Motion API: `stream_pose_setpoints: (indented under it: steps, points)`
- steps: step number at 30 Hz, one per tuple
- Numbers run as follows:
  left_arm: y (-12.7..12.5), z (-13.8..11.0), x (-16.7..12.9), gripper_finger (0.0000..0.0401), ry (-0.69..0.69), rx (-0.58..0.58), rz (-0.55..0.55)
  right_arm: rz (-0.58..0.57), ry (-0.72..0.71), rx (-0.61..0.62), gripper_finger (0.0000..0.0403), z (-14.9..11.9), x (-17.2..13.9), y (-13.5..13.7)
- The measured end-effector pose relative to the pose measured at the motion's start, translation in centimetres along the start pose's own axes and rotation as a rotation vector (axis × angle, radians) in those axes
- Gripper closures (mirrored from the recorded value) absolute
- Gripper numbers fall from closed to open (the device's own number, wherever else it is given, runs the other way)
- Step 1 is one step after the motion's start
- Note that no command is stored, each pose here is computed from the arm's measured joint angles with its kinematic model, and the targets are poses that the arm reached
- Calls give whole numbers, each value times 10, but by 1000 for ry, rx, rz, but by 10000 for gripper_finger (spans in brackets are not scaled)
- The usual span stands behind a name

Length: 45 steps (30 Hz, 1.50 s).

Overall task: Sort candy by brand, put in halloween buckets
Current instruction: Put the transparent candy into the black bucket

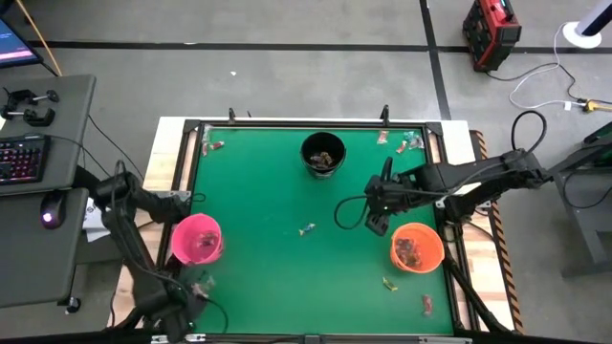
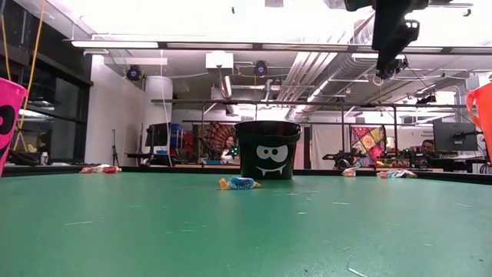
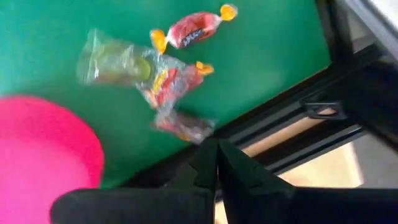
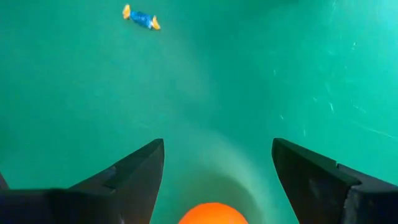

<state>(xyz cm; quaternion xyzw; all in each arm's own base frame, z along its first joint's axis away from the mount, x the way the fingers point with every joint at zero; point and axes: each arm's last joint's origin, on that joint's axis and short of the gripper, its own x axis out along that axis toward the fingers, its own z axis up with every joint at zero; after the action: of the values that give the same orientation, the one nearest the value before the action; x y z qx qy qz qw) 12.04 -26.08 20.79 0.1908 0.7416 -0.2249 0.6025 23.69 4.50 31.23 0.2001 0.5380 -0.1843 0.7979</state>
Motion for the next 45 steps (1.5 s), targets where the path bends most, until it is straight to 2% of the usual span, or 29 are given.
stream_pose_setpoints:
  steps: [6,10,16,21,34,39,45]
  points:
    - [19,21,14,401,65,117,-31,17,-27,11,112,3,0,1]
    - [30,34,18,401,40,167,-78,25,-36,26,112,4,0,2]
    - [21,31,19,401,35,320,-95,26,-45,30,112,4,0,2]
    - [17,29,20,401,38,393,-88,-7,-88,62,112,6,0,2]
    - [29,12,49,401,158,325,-95,30,-155,105,112,12,-1,6]
    - [31,6,57,401,197,282,-90,39,-156,190,112,12,-1,7]
    - [28,4,62,401,176,311,-107,50,-150,266,112,11,-1,7]
